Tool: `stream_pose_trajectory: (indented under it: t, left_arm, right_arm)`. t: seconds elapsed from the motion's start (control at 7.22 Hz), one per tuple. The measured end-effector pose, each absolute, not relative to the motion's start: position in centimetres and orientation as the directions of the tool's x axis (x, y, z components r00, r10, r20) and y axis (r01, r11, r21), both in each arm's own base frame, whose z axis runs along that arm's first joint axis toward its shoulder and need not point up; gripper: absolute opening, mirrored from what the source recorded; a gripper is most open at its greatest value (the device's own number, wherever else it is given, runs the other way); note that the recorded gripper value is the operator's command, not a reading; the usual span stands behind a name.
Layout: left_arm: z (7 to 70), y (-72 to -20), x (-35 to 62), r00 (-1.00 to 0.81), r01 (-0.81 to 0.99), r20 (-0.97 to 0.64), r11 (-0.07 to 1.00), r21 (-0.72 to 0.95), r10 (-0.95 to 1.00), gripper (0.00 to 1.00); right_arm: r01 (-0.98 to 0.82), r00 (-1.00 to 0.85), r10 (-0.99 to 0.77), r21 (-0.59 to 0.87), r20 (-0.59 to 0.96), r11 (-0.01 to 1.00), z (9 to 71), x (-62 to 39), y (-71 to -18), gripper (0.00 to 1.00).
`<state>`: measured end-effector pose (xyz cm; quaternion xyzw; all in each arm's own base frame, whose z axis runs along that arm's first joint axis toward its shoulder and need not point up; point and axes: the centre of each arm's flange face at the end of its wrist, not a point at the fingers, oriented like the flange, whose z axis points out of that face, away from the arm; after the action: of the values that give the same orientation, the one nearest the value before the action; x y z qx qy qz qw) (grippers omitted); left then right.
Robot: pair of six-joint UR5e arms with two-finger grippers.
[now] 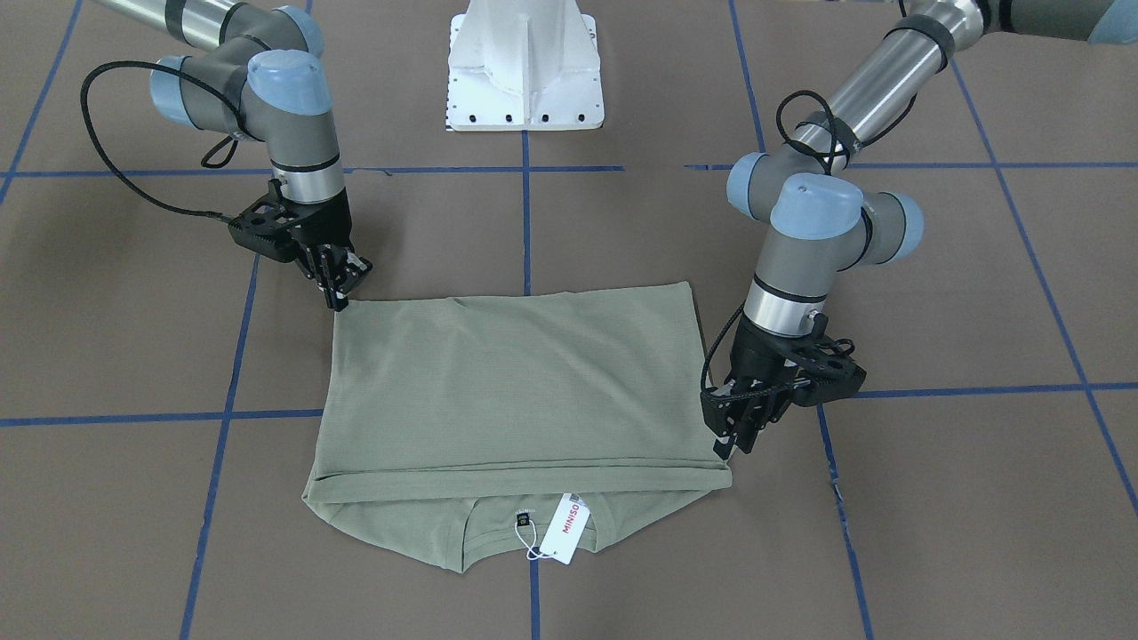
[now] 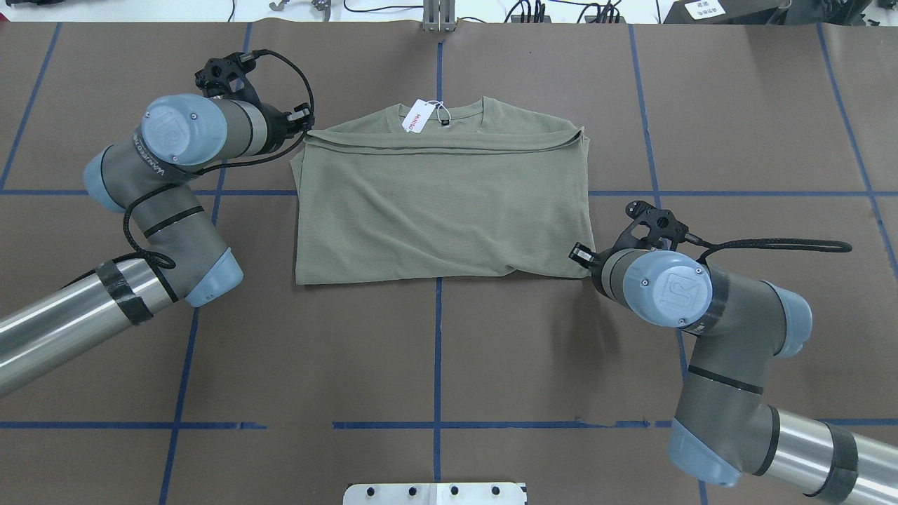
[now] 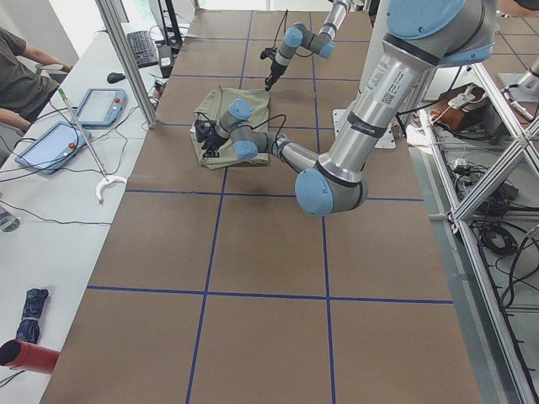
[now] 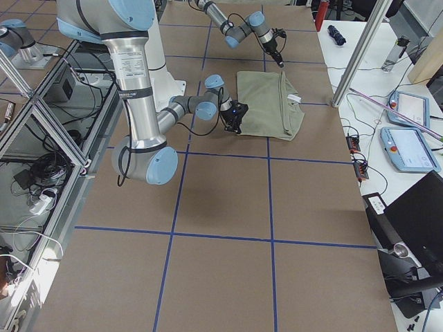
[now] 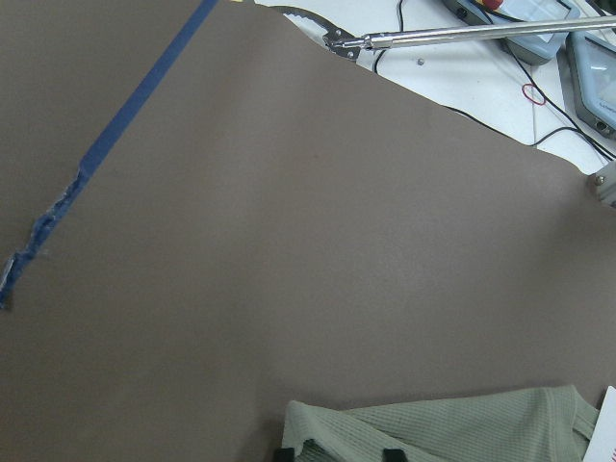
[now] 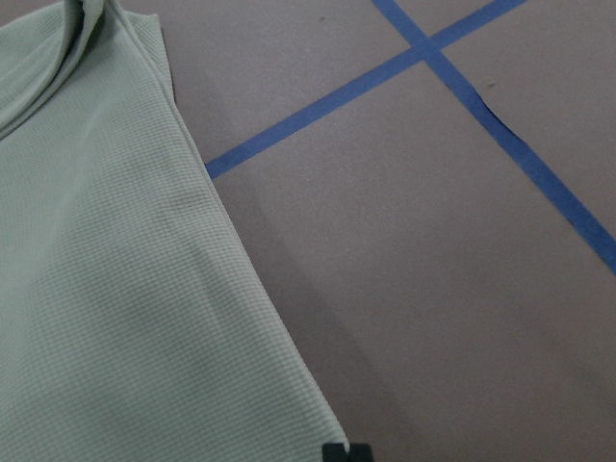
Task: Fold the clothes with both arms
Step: 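Grasp the folded shirt corners with both grippers and rotate it on the table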
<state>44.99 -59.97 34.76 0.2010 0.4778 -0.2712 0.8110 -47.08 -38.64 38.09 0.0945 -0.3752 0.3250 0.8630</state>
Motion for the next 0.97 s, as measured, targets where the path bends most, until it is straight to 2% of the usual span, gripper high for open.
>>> stream_pose_trajectory:
  t: [0.42, 0.83, 0.97]
  left_arm:
    - [33.0, -59.1, 44.2, 0.372, 0.634, -0.899, 0.771, 0.065, -0.229, 0.41]
    - [31.3, -53.7, 41.6, 0.290, 0.531, -0.934, 0.847, -0.023, -0.207, 0.45]
    - [31.1, -51.3, 40.4, 0.270, 0.465, -0.943, 0.884, -0.051, -0.196, 0.55]
  right_arm:
    - [-0.622, 0.493, 0.474, -0.085, 0.730, 0.778, 36.8, -45.7, -36.9, 0.00]
    - [-0.526, 0.490, 0.450, -0.158, 0.747, 0.835, 35.6, -42.5, -26.3, 0.00]
    - [-0.481, 0.511, 0.435, -0.172, 0.742, 0.860, 35.7, -41.8, -22.9, 0.00]
